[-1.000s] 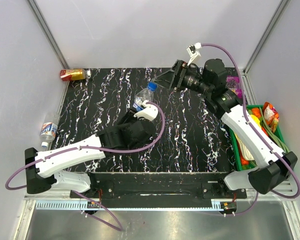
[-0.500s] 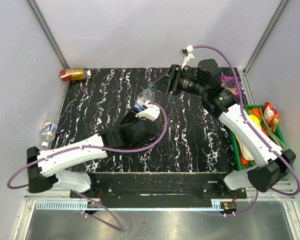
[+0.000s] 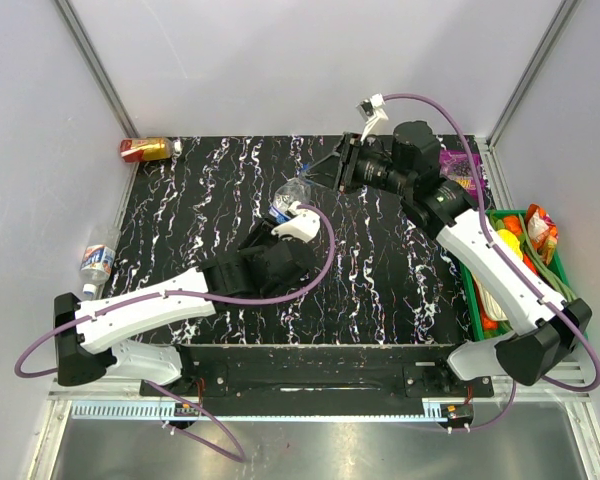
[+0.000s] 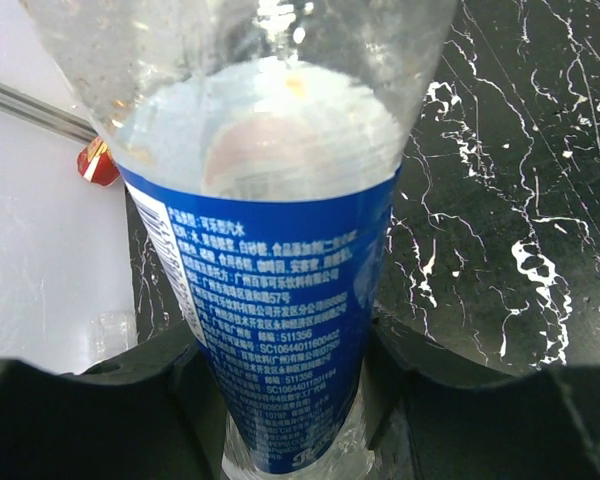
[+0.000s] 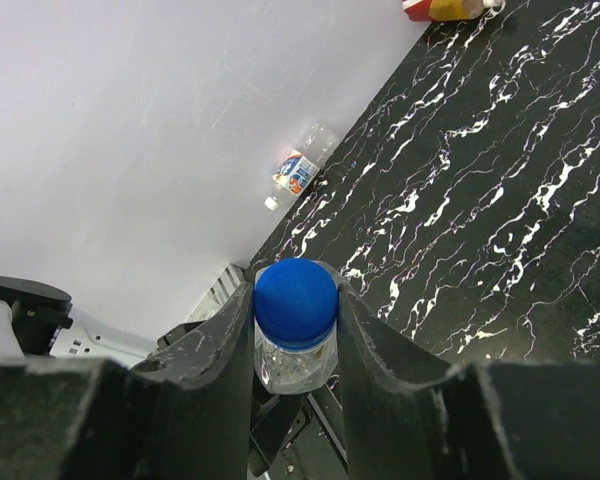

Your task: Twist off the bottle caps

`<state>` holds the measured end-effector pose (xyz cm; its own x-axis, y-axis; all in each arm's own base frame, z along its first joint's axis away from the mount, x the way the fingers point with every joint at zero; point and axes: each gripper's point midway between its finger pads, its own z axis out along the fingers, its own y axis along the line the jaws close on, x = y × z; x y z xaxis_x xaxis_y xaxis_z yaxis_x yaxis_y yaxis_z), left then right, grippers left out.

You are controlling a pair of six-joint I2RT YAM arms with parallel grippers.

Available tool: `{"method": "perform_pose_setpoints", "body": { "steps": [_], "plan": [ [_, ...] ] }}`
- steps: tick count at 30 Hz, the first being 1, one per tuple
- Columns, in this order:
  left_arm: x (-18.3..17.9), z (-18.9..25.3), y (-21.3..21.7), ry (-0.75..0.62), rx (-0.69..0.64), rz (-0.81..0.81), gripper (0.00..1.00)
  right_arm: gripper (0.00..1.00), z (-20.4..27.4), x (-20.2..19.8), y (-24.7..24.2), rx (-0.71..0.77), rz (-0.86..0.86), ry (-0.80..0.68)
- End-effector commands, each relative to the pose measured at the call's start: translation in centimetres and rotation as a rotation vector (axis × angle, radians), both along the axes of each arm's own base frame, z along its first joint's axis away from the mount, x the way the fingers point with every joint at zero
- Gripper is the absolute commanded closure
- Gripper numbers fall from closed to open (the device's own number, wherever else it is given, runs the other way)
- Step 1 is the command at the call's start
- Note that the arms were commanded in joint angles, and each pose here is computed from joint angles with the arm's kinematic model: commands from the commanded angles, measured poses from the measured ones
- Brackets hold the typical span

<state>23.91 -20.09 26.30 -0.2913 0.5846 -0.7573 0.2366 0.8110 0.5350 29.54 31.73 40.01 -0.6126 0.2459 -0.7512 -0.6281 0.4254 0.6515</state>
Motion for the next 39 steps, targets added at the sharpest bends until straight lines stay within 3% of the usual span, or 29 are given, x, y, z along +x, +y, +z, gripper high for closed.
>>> {"method": "perform_pose_setpoints", "body": {
  "steps": [1,7,11,26,32,39],
  "plan": [
    [-0.2,1.1,-1.5,0.018,-0.074,-0.058,1.00,0.93,3.1,-0.8,-0.5,0.065,-0.017,-0.093],
    [-0.7,-1.0,-3.6,0.171,-0.204,-0.207,1.00,0.98,3.5,-1.1,-1.2,0.065,-0.042,-0.136],
    [-1.4,-0.3,-4.5,0.199,-0.320,-0.304,1.00,1.00,3.5,-1.3,-1.2,0.061,-0.028,-0.146],
    [-8.8,6.5,-8.5,0.317,-0.719,-1.030,1.00,1.00,5.1,-3.6,-0.8,0.058,0.103,-0.277],
    [-11.6,8.6,-8.5,0.340,-0.789,-1.265,1.00,1.00,5.7,-5.5,-0.4,0.073,0.212,-0.337],
    [-15.1,9.6,-8.3,0.465,-0.852,-1.514,1.00,1.00,6.6,-7.7,-0.3,0.115,0.328,-0.416]
  ]
}}
